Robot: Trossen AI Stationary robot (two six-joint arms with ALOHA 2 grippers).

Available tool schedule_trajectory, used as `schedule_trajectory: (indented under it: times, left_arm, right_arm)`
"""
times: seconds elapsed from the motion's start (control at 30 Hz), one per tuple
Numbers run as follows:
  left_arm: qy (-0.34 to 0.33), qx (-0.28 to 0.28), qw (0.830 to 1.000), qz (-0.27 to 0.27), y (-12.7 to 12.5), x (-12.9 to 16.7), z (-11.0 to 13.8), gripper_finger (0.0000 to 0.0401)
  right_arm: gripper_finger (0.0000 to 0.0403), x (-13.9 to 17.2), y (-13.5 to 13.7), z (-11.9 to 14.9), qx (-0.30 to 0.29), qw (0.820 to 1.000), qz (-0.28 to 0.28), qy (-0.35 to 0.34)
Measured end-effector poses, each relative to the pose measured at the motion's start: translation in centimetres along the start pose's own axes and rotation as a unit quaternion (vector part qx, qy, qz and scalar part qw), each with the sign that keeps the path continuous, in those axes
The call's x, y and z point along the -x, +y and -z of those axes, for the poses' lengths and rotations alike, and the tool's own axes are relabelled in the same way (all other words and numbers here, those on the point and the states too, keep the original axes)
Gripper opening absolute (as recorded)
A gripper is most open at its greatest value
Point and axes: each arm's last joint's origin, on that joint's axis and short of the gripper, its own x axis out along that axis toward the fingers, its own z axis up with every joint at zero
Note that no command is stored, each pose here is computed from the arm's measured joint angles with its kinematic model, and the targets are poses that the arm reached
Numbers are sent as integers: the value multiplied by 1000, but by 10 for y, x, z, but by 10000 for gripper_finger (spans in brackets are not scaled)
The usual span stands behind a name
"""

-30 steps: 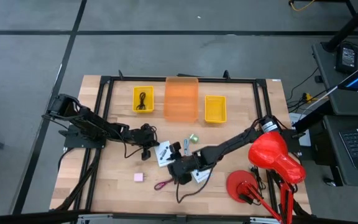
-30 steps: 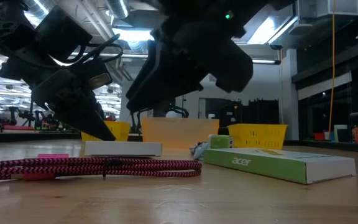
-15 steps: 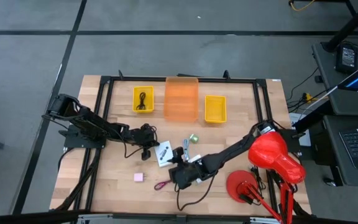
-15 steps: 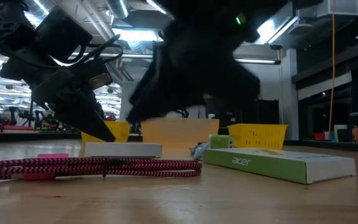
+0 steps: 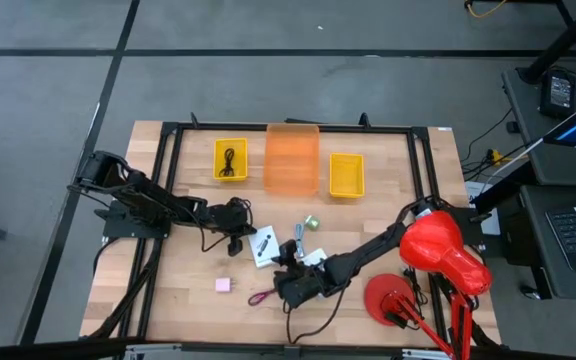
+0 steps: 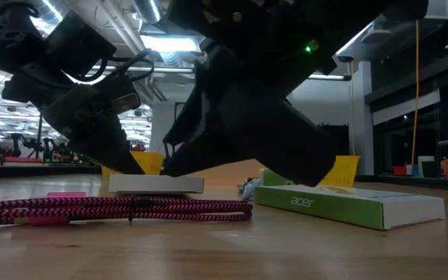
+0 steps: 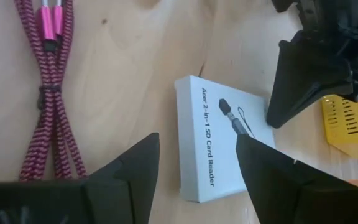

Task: Pick and place items into bin
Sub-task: Put the left card reader box into the orange bin

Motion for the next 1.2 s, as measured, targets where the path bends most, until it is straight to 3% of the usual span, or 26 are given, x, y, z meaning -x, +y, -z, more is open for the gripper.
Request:
schedule_trajectory:
  times: [0.23, 0.43, 0.8, 1.03, 1.2]
  left_arm:
    - [-4, -3, 1000, 3, 0, 0, 0, 2]
    - [-4, -3, 1000, 5, 0, 0, 0, 2]
    - [-3, -3, 1000, 6, 0, 0, 0, 2]
    - [-3, -3, 1000, 7, 0, 0, 0, 2]
    - [-3, -3, 1000, 7, 0, 0, 0, 2]
  right_arm:
    - [203, -15, 14, 11, 26, 999, 8, 22]
    - [204, -21, 20, 16, 48, 993, 95, 45]
    - [204, -20, 23, 11, 60, 998, 20, 25]
    - [195, -24, 10, 4, 33, 997, -36, 53]
    - [180, -27, 4, 5, 28, 997, -36, 59]
